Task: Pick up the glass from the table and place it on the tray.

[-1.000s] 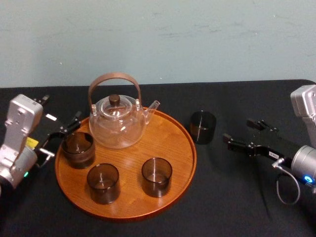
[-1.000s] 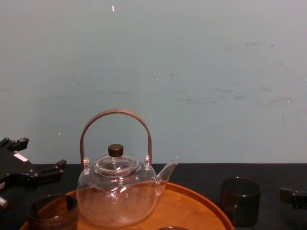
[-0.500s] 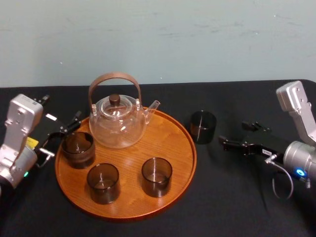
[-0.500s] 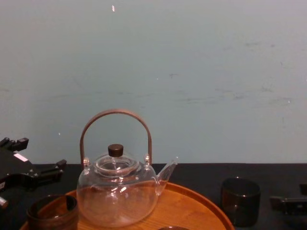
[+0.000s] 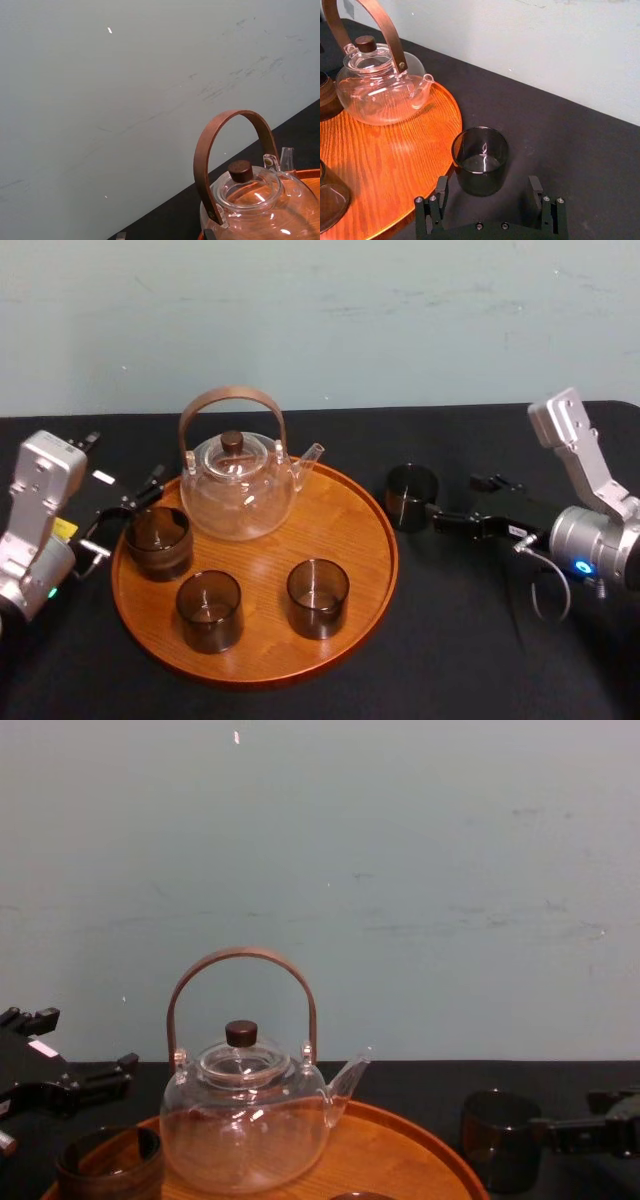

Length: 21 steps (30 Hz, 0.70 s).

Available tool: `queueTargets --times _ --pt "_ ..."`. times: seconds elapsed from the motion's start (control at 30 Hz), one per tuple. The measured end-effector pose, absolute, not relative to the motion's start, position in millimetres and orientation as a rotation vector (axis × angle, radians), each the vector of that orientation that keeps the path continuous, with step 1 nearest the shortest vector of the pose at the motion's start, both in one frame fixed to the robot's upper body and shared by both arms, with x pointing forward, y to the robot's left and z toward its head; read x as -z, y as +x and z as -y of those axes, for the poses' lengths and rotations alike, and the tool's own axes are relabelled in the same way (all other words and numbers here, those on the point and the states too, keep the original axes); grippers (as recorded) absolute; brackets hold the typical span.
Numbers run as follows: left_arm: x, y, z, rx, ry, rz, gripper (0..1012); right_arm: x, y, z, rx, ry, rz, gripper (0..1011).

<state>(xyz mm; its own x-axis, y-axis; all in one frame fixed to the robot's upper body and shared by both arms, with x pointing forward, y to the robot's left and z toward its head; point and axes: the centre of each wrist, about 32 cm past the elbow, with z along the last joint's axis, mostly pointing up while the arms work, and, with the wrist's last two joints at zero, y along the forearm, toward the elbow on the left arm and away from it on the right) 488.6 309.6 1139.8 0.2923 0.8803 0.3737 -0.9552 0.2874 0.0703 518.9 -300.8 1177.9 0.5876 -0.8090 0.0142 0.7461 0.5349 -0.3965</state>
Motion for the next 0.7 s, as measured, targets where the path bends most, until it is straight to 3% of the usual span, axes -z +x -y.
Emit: queueTargets --times 0.7 --pt "-1139.8 488.6 -309.7 -1.248 0.304 0.285 1001 -1173.2 544.4 285.2 0.906 -0.415 -0.19 1002"
